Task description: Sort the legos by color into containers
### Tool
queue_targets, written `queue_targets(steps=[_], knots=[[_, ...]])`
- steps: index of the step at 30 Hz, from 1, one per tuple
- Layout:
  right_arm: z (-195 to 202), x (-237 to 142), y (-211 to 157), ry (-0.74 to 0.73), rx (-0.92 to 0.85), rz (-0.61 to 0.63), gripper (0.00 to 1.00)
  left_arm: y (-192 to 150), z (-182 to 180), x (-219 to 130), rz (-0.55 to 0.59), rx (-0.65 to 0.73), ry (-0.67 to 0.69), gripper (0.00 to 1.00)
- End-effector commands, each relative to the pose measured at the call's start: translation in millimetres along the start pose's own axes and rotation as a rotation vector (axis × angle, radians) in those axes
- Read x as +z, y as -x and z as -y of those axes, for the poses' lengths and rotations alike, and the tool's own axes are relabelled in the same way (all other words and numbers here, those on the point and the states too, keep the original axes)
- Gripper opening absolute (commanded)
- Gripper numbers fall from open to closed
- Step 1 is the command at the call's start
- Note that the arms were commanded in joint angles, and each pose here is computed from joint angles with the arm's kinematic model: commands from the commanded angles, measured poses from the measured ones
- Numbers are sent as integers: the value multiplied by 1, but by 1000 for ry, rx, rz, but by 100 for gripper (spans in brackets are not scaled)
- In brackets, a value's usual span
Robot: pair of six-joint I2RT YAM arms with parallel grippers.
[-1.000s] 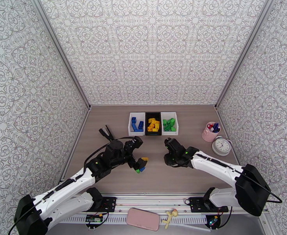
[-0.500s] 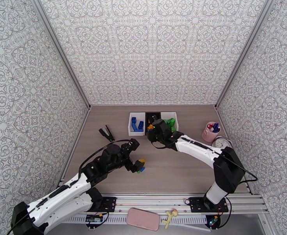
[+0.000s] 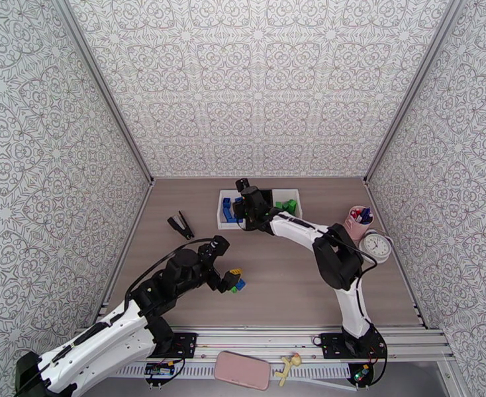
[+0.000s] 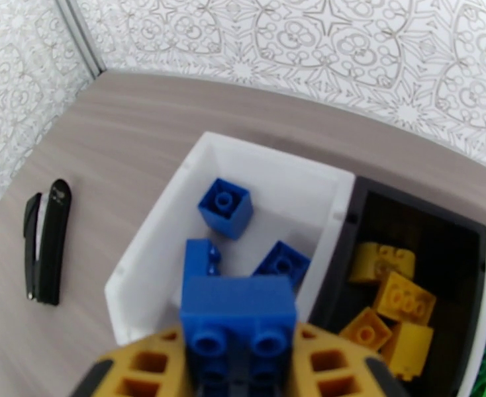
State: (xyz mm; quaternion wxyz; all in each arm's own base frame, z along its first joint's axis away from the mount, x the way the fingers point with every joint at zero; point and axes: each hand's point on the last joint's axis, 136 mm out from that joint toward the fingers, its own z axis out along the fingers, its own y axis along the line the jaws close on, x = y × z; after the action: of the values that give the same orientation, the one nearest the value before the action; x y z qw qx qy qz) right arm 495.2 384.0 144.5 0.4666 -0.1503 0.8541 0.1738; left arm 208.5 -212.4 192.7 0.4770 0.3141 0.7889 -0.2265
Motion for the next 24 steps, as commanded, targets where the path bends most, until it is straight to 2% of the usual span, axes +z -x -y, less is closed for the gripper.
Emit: queue_targets(steps=[1, 5, 10, 14, 18, 24], knots=[[-4, 15, 17, 13, -3, 33, 30, 0, -1, 1, 16, -11, 14, 100], [-8, 26, 19, 28, -13, 27, 35, 2, -2, 2, 25, -10, 20, 100], [-11, 20, 29, 55, -15, 25, 60, 2, -2, 2, 25, -14, 22, 100], [-10, 0, 43, 75, -16, 46, 72, 0, -3, 3, 23, -12, 22, 100], [-2, -31, 53, 82, -9, 87, 79, -3, -4, 6, 2, -17, 28, 100], [16, -84, 41, 92, -21, 114, 88, -17, -4, 20, -92, -58, 30, 100]])
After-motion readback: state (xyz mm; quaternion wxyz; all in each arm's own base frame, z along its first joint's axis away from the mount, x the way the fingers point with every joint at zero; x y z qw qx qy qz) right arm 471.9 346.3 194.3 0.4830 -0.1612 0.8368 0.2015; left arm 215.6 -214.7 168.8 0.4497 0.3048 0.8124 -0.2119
